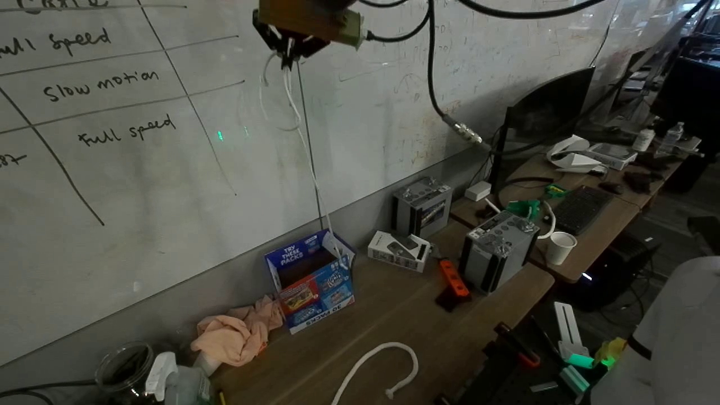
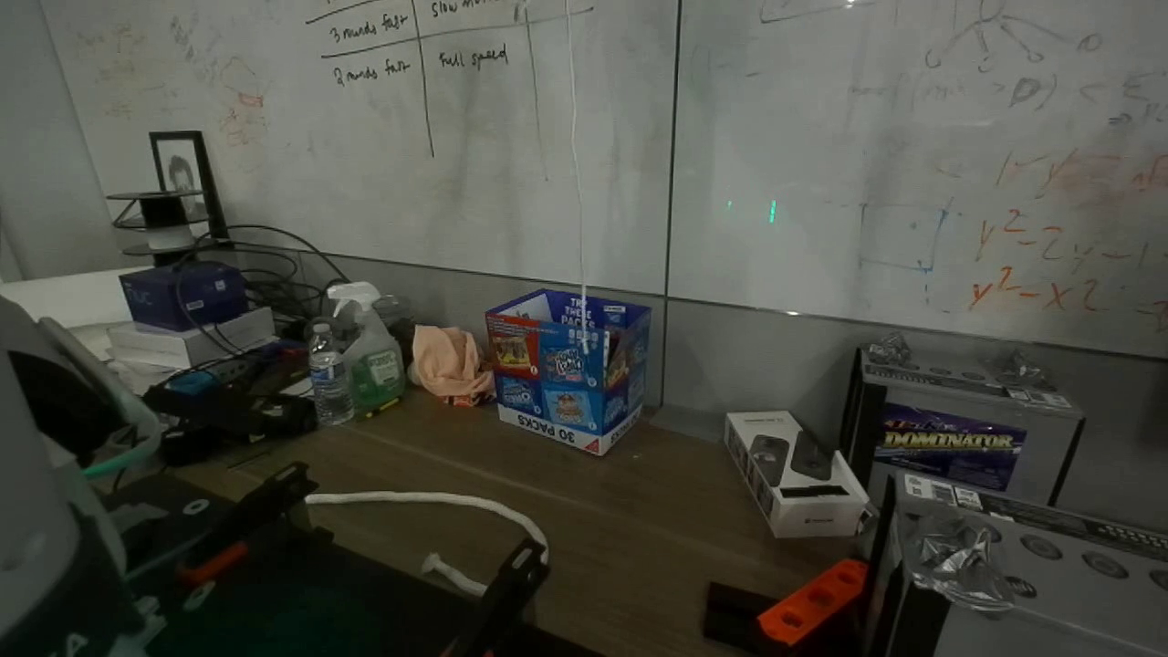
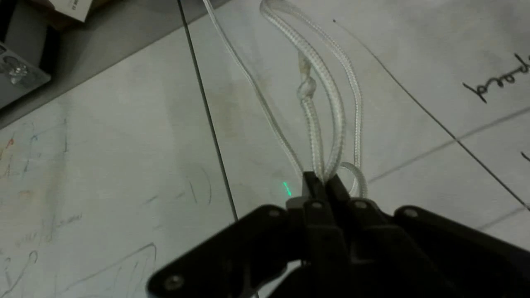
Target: Put the two ropes in the box one at a time
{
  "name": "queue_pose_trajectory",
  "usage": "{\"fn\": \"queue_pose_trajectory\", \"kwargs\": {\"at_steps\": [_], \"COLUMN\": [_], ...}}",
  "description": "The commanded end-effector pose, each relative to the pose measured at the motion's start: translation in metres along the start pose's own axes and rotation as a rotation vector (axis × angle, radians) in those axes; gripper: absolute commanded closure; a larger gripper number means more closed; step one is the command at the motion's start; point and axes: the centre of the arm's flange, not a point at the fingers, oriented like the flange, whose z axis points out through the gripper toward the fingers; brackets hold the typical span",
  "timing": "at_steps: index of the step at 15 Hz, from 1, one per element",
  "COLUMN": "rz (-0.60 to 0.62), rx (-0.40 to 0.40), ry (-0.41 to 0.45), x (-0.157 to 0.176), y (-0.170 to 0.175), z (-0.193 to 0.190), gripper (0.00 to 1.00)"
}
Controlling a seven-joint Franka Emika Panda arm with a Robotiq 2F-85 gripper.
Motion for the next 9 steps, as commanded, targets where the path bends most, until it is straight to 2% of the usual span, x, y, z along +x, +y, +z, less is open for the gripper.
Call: {"fn": "queue_pose_trajectory", "kwargs": {"at_steps": [1,5,9], "rz": [0.056,0.065,0.062], "rx": [-0.009,-0.006,-0.021], "ry": [0.094,0.134,0.107], "x": [0.031,0.045,0.056], "y": [-0.022,-0.029,-0.025], "z": [-0.037,-0.033,0.005], "gripper": [0.99,0.99,0.99]}}
